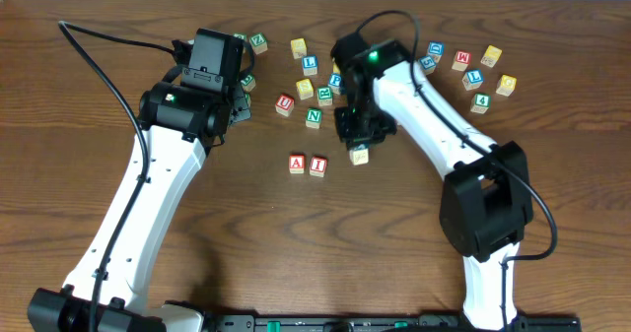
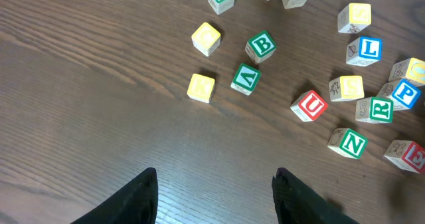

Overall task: Spell out AI2
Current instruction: 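Carry the blue 2 block and set it right of the I block, then open the right gripper and lift it away from the blocks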

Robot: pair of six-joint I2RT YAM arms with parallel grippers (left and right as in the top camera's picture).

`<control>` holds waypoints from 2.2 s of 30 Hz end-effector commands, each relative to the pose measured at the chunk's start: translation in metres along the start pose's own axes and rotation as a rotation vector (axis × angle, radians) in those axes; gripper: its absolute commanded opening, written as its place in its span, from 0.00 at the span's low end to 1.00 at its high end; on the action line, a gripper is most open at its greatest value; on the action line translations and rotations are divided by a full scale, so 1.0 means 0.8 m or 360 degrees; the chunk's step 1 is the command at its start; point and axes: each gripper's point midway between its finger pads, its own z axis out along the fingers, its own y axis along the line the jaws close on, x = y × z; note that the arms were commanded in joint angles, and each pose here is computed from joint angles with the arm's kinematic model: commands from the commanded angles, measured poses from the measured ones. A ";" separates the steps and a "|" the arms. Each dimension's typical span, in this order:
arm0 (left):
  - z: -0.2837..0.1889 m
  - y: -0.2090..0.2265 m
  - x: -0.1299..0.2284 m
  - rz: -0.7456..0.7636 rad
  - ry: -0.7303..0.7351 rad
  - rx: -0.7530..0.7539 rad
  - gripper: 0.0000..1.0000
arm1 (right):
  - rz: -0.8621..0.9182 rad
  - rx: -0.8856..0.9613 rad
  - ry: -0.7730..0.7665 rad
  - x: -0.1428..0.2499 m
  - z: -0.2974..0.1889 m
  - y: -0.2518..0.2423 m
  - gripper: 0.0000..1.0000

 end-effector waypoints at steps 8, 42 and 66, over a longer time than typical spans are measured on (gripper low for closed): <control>-0.002 0.007 -0.003 -0.0002 -0.0019 -0.0025 0.55 | -0.0041 -0.0010 0.0026 0.016 0.056 0.023 0.13; -0.002 0.007 -0.003 -0.0002 -0.0019 -0.0025 0.55 | 0.0076 0.0059 -0.0129 -0.002 0.082 0.020 0.21; -0.002 0.006 -0.003 -0.0002 -0.0020 -0.0025 0.55 | 0.0075 0.0042 -0.0104 0.002 0.082 0.022 0.37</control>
